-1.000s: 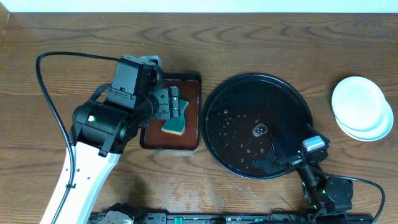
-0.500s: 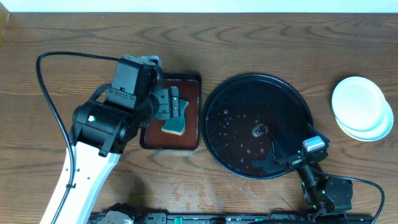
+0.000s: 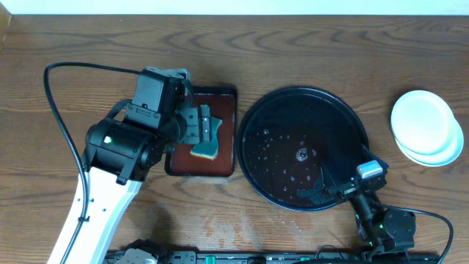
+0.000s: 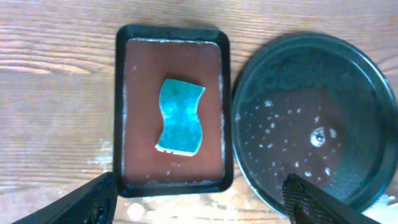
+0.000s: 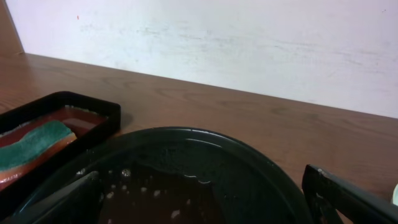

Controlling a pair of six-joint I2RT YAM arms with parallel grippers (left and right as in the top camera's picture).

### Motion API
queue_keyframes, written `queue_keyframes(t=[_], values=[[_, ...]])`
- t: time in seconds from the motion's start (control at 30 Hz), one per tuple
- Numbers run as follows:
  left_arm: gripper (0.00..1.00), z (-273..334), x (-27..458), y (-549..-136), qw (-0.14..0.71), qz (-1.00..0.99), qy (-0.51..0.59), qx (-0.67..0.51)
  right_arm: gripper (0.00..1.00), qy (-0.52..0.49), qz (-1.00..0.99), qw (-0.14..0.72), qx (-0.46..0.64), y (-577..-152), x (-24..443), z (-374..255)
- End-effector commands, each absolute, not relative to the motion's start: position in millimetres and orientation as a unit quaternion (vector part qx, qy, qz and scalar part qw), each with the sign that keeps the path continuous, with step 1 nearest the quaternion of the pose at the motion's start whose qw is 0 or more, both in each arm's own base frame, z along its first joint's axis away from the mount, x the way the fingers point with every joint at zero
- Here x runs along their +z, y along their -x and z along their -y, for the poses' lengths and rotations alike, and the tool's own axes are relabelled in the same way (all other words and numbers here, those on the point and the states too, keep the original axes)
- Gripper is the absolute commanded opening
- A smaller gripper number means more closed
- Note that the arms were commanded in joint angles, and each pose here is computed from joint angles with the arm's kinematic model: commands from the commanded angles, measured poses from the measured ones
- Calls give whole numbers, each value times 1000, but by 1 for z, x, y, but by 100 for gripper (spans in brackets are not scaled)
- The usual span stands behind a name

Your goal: Clean dirty plates on tray and stack at the side

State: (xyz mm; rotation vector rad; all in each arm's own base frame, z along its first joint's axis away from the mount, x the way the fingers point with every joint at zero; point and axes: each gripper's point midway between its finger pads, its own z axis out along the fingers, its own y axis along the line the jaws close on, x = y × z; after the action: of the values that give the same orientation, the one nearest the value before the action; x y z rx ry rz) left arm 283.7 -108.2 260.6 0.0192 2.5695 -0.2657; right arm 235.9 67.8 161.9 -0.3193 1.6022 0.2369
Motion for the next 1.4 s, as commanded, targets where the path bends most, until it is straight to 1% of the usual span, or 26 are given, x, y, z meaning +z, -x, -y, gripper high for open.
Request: queue_keyframes(t=[0.0,0.13,0.27,0.6,0.83,1.1,1.27,1.37], values=[[85,93,270,-289,319,-946,-2,-64,99,145,-711,681,102,-236,162,-68],[85,78,285,-304,414,-907,29,-67,99,145,-711,681,102,-236,162,-68],[85,56,280,-304,477,-872,66,-90,99,145,-711,681,102,-236,162,-68],[85,5,254,-266,596,-787,128,-88,99,145,-711,681,102,-236,162,-68],[85,-8,236,-246,661,-732,140,-91,99,145,-711,681,102,-236,162,-68],[84,-9,215,-236,712,-682,134,-101,99,145,-711,681,102,-236,162,-68],[85,-9,189,-242,699,-695,137,-97,99,145,-711,681,102,-236,162,-68],[85,-9,161,-246,679,-714,140,-93,99,145,-711,681,102,-236,162,-68]])
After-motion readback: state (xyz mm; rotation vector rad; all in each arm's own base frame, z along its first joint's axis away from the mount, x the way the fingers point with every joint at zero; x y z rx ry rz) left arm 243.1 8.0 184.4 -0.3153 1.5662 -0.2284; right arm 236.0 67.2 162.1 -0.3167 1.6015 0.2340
